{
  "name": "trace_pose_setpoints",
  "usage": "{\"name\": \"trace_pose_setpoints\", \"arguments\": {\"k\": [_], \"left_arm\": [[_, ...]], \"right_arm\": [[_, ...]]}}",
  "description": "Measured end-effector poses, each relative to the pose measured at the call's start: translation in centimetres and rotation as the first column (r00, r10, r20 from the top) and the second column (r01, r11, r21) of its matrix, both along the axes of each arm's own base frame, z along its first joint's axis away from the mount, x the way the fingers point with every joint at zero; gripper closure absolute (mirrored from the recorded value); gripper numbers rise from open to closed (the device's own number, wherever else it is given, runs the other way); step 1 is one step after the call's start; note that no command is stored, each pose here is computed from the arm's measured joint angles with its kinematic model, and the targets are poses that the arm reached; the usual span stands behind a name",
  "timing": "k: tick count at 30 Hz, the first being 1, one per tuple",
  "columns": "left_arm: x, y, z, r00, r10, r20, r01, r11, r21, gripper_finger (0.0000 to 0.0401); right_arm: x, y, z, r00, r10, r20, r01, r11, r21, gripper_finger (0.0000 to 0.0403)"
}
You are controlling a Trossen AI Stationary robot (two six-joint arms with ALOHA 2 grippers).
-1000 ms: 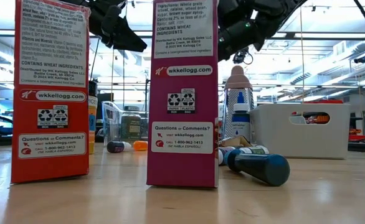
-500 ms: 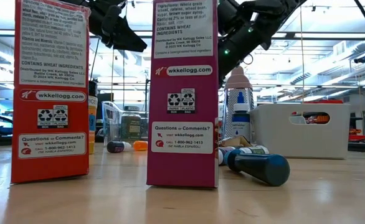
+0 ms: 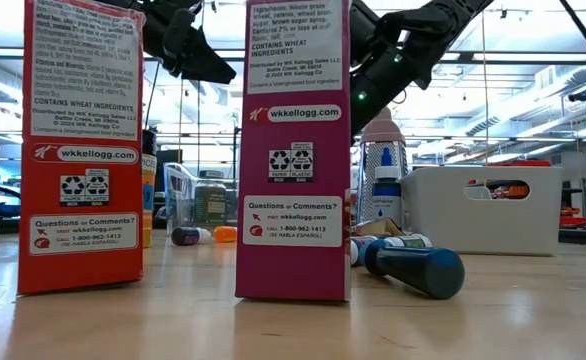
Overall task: Pick & Place Kitchen Items
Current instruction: Put the white seasoning bottle into the transparent bin
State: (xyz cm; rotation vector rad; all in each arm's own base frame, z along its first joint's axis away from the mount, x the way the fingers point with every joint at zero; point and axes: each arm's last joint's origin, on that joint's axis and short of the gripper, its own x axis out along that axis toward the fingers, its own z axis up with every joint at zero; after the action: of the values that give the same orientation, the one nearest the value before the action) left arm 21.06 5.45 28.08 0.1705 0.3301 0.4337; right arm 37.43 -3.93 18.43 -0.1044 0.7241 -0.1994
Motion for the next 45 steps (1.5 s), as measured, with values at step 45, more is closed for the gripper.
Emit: {"name": "trace_pose_setpoints", "arguments": {"k": [45], "left_arm": [[0.0,0.0,0.0,1.000,0.000,-0.001,0.000,1.000,0.001,0.0140]], "right_arm": [[-0.6,-1.9,6.0,0.945,-0.122,0.304,0.172,0.975,-0.143,0.0174]]}}
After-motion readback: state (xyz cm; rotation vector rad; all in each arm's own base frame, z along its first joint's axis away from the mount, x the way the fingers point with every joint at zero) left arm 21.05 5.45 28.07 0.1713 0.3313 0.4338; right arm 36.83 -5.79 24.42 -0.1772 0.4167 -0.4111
